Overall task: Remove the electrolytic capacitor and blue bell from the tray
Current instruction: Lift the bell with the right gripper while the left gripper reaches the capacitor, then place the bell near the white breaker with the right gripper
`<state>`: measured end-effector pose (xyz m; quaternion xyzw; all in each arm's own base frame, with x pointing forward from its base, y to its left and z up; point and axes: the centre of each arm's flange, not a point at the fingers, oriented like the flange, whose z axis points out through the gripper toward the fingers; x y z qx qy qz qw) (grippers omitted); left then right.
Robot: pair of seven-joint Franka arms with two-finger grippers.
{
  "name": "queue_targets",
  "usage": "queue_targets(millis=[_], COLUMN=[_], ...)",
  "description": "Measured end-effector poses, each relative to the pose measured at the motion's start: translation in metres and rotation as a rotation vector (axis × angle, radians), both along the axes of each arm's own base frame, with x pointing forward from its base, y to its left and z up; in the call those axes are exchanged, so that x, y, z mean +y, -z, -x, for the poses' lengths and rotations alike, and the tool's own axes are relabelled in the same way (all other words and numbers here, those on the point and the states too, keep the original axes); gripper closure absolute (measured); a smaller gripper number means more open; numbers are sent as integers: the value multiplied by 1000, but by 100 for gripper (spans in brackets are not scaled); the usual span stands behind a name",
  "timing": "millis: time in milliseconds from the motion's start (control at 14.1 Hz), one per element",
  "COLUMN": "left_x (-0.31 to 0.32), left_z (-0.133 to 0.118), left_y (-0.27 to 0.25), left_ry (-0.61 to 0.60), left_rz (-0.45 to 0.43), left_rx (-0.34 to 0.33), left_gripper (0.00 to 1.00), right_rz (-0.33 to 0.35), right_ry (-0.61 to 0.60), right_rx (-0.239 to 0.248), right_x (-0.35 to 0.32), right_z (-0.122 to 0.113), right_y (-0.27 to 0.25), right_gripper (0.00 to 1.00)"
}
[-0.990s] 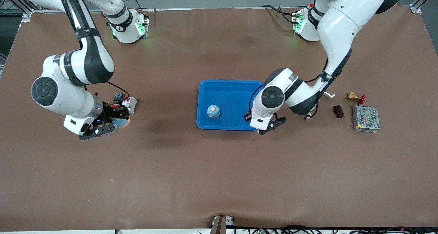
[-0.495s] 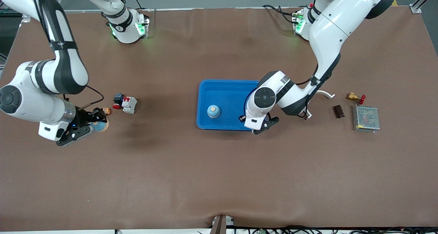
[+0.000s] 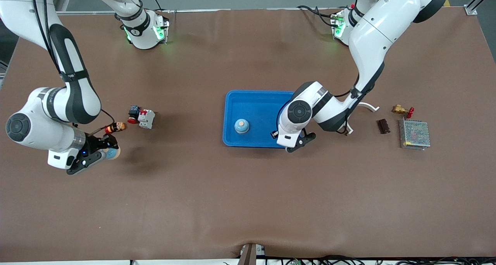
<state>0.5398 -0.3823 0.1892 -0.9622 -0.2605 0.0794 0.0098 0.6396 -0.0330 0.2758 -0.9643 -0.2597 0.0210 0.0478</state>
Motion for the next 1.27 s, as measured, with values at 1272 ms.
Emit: queue_targets(millis=[1272], left_x=[31], left_z=[-30], left_y=[-98], left_ry=[7], left_rz=[-70], left_rx=[-68], left_gripper=[66], right_rz=[11], right_ry=[-2], right_rx=[4], right_x=[-7], right_z=[-2], right_y=[94], right_gripper=[36])
